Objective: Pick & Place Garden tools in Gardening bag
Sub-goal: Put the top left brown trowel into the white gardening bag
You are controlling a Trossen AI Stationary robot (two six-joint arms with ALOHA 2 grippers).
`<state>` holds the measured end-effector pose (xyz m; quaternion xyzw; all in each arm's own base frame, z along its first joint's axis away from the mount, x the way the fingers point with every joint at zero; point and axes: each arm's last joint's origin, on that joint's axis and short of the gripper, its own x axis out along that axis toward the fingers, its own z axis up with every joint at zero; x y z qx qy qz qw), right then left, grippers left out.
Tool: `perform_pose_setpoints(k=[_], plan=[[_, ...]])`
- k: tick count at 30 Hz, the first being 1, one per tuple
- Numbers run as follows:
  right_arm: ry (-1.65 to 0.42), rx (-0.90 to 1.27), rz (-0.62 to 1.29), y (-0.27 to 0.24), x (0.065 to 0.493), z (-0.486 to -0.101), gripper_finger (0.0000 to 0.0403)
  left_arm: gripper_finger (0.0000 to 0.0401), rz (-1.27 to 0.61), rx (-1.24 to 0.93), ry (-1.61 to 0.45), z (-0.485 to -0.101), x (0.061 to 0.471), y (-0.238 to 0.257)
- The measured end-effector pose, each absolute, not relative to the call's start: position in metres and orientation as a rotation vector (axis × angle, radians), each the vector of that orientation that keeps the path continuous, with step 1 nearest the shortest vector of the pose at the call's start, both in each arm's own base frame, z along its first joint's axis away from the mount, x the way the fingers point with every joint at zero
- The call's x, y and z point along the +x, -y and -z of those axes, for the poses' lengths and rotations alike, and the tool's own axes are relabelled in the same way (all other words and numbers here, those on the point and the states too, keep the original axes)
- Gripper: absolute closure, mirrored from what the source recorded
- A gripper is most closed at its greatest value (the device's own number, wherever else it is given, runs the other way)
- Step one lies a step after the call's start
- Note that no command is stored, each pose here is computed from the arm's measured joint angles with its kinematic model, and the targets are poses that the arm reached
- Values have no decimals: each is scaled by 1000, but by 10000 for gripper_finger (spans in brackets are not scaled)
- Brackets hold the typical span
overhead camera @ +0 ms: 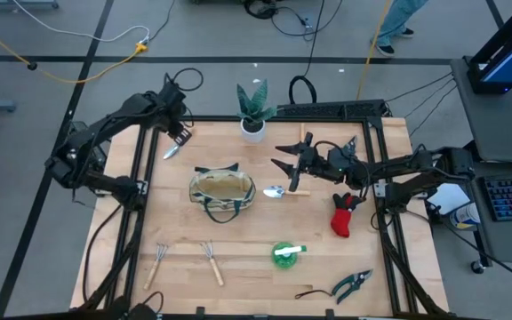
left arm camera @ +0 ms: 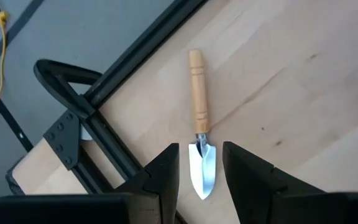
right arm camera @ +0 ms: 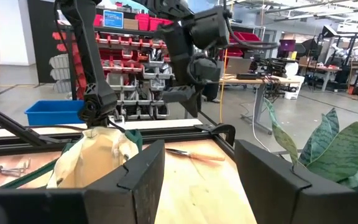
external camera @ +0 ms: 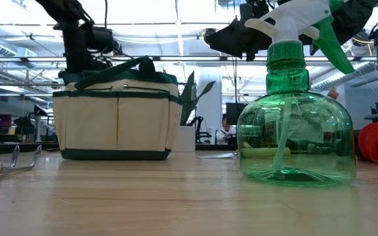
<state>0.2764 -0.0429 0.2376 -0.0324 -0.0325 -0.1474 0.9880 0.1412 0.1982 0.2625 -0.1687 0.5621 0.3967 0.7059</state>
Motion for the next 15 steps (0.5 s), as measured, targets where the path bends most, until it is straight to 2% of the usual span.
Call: perform_pose_setpoints(k=[15], plan=[[64, -64, 296, 43, 276, -238, 211, 272, -870, -420, -1323, -231, 153, -221]])
